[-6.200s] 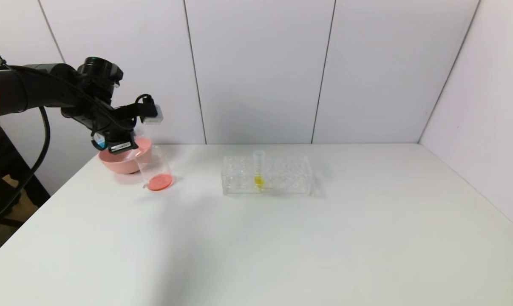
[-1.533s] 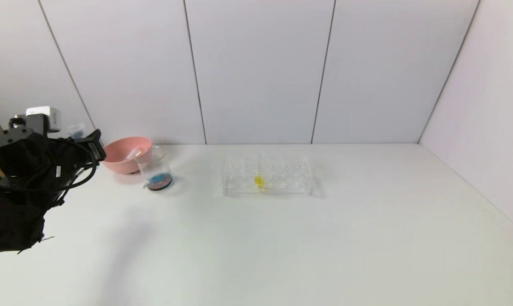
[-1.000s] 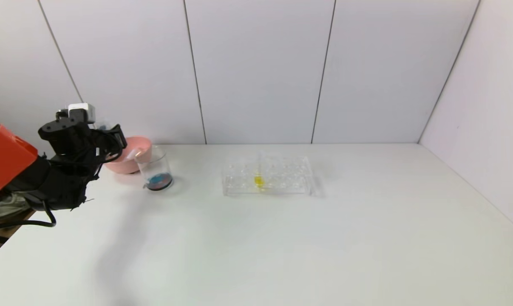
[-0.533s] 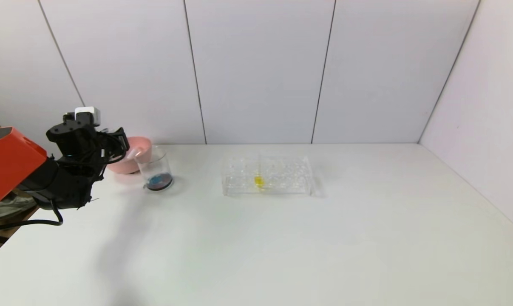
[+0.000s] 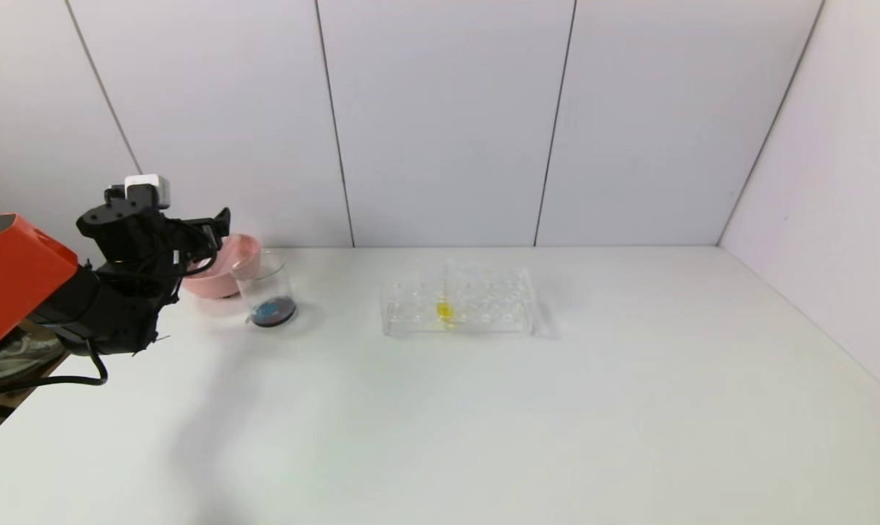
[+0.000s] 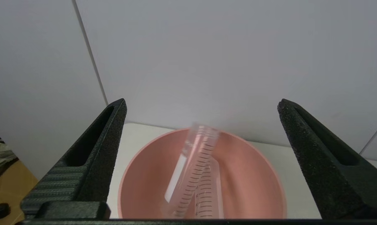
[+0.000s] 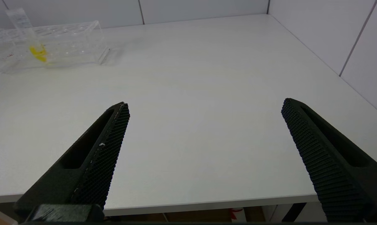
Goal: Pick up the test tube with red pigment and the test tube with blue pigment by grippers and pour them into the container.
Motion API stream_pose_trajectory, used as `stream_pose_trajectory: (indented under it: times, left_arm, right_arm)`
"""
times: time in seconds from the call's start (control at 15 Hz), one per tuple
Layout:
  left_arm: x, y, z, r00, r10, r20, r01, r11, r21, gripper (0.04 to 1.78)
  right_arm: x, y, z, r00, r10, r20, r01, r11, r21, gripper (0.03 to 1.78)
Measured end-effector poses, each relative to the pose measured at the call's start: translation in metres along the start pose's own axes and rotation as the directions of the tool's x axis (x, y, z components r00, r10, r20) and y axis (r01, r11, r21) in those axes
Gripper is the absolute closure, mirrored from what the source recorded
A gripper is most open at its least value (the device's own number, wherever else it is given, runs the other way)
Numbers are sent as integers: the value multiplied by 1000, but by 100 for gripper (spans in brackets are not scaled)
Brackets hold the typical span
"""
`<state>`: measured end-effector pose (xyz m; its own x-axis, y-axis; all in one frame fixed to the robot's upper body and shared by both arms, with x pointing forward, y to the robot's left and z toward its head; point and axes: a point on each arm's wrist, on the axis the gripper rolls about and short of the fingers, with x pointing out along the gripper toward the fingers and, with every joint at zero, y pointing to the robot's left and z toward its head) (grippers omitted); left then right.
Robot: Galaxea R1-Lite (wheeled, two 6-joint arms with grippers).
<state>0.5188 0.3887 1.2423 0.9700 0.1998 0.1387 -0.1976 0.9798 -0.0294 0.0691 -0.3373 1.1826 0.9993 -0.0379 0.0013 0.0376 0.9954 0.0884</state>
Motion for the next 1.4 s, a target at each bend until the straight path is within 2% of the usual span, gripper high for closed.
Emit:
stream_pose_trajectory:
  times: [0.13,0.27,0.4,0.73,1.07,1.4]
  left_arm:
    - [0,-4,12,996,-82,32,82,997,-8,4]
    - [-6,-14,23,982,-183,46,183,983,-13,4]
    - [-17,-26,28,971,-236,34,237,971,-25,4]
    - [-74,-39,55,926,-378,4,378,925,-39,4]
    - [-151,-30,92,912,-411,-13,410,911,-36,4]
    - [-250,-9,151,917,-395,59,394,919,21,4]
  right_arm:
    - [0,0,0,1000,0,0,0,1000,0,4]
    - [0,0,0,1000,0,0,0,1000,0,4]
    - [0,0,0,1000,0,0,0,1000,0,4]
    - [0,0,0,1000,0,0,0,1000,0,4]
    - [0,0,0,1000,0,0,0,1000,0,4]
    - [0,0,0,1000,0,0,0,1000,0,4]
